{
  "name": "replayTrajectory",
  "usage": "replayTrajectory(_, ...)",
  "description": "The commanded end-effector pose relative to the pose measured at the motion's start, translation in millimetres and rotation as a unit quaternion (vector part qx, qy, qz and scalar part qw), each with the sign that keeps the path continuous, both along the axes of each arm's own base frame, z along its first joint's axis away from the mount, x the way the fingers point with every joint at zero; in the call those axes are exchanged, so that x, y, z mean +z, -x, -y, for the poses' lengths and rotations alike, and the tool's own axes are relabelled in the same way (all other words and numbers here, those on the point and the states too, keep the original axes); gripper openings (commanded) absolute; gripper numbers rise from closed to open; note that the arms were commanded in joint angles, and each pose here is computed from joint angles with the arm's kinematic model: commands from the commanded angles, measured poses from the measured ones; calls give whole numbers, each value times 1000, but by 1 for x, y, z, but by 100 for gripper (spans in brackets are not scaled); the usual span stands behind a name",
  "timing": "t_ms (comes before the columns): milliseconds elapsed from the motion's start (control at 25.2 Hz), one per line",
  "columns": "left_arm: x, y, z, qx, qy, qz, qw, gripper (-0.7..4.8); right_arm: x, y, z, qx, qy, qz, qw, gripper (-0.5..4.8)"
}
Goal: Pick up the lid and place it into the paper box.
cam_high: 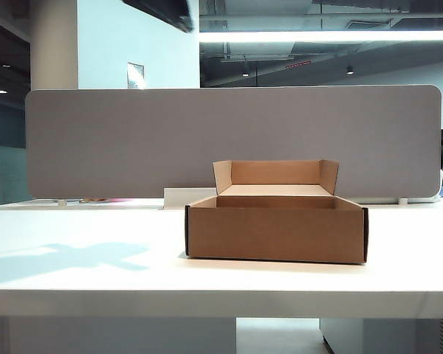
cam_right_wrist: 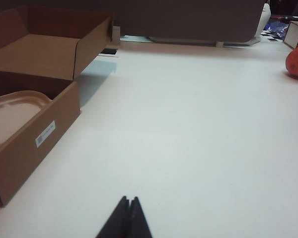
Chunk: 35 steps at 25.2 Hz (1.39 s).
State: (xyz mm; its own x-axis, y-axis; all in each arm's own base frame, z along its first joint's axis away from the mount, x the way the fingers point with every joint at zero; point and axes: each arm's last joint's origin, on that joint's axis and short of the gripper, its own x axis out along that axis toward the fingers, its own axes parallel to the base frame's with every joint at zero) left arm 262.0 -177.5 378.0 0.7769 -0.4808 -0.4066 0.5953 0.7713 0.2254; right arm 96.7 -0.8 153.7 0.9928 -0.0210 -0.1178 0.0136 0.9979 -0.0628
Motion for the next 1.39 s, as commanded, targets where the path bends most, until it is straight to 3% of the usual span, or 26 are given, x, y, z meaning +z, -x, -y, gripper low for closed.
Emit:
replayTrajectory(40, -6, 7, -14, 15, 0, -5, 1000, 20, -1, 0, 0, 1, 1, 5, 1000, -1)
replayTrajectory(278, -34, 26, -48, 63, 14, -31, 997, 20, 0, 0, 0, 1, 1, 5, 1000, -1)
replayTrajectory(477, -65, 64, -77, 128, 12, -14, 992, 20, 0, 0, 0, 1, 1, 5, 1000, -1)
replayTrajectory(1033, -114, 147, -122, 140, 74, 39, 987, 20, 0, 0, 0, 1, 1, 5, 1000, -1)
replayTrajectory(1112, -120, 156, -130, 151, 87, 57, 983, 20, 0, 0, 0, 1, 1, 5, 1000, -1)
replayTrajectory(1192, -123, 163, -138, 158, 127, 71, 977, 19, 0, 0, 0, 1, 1, 5, 1000, -1)
replayTrajectory(1390, -126, 174, -157, 228, 184, 108, 950, 20, 0, 0, 0, 1, 1, 5, 1000, -1)
